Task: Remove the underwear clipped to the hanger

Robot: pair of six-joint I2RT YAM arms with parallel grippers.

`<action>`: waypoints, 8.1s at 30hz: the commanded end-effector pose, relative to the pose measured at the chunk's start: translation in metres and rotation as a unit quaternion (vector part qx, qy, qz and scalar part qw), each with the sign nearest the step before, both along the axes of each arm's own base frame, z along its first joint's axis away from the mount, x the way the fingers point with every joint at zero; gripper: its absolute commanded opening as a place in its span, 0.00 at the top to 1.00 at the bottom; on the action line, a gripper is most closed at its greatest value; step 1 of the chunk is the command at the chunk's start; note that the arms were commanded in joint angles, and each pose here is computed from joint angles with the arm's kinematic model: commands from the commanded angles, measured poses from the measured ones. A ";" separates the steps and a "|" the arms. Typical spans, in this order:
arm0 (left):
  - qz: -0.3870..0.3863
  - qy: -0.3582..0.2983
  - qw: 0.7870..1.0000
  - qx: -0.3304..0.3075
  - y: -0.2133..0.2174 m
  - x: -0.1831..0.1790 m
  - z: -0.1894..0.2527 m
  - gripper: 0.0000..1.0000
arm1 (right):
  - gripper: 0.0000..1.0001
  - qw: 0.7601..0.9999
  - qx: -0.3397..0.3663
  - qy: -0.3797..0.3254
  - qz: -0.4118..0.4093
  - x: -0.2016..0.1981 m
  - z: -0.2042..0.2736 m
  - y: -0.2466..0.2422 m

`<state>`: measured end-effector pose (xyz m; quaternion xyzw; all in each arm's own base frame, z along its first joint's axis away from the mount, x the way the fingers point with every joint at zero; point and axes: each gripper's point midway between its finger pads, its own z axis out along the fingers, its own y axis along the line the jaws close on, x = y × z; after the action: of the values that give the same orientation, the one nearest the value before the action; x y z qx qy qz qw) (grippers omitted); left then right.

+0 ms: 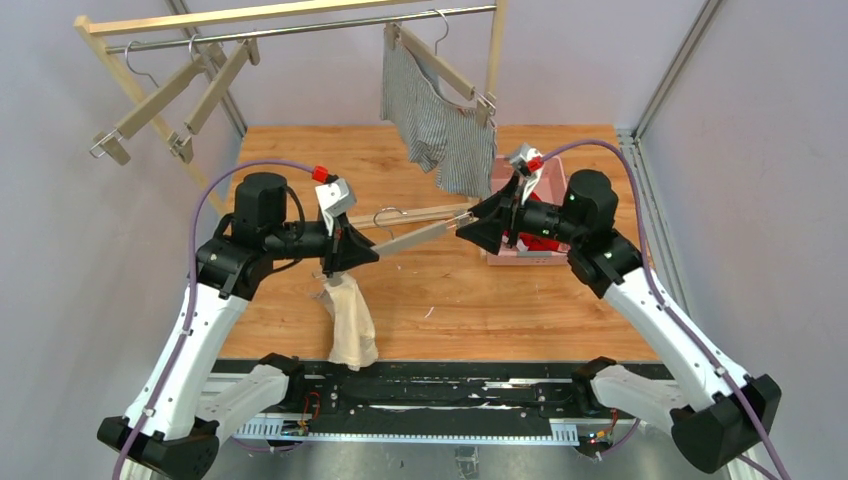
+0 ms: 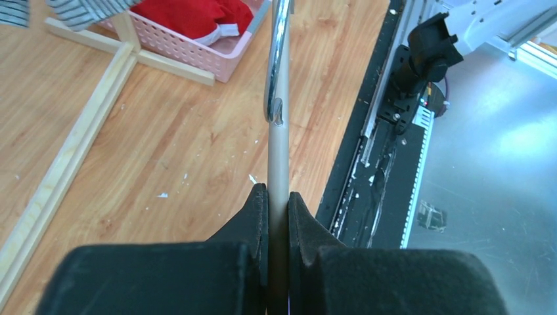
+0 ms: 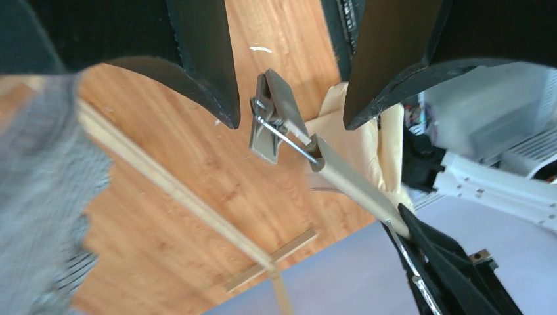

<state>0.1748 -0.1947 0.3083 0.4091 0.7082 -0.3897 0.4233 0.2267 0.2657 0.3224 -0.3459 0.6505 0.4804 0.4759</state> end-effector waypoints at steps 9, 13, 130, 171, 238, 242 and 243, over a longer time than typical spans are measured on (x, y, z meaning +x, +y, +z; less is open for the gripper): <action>0.052 -0.091 0.991 -0.079 -0.010 0.034 0.069 1.00 | 0.30 0.949 0.071 -0.092 -0.294 0.020 0.044 -0.087; 0.060 -0.101 0.987 -0.106 -0.015 0.045 0.084 1.00 | 0.34 0.957 0.081 -0.056 -0.272 0.014 0.036 -0.079; -0.033 -0.125 0.957 -0.261 -0.051 0.008 0.168 0.49 | 0.99 0.911 0.349 -0.218 0.040 -0.064 0.216 0.022; 0.419 -0.079 0.902 0.070 0.120 0.025 0.064 1.00 | 0.14 0.941 -0.252 -0.130 -0.183 -0.011 -0.061 0.011; 0.488 -0.144 0.861 0.002 0.122 0.185 0.199 1.00 | 0.99 0.792 -0.247 0.057 -0.556 0.141 -0.093 -0.204; 0.493 -0.146 0.858 0.001 0.125 0.179 0.194 1.00 | 0.99 0.808 -0.251 0.078 -0.526 0.150 -0.117 -0.189; 0.496 -0.145 0.856 0.002 0.127 0.177 0.191 1.00 | 1.00 0.810 -0.254 0.081 -0.522 0.152 -0.124 -0.188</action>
<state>0.3626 -0.0767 0.4706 0.0722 0.7859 -0.0629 0.6110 0.3648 0.0614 0.2021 -0.0146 0.8730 -0.0429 0.4856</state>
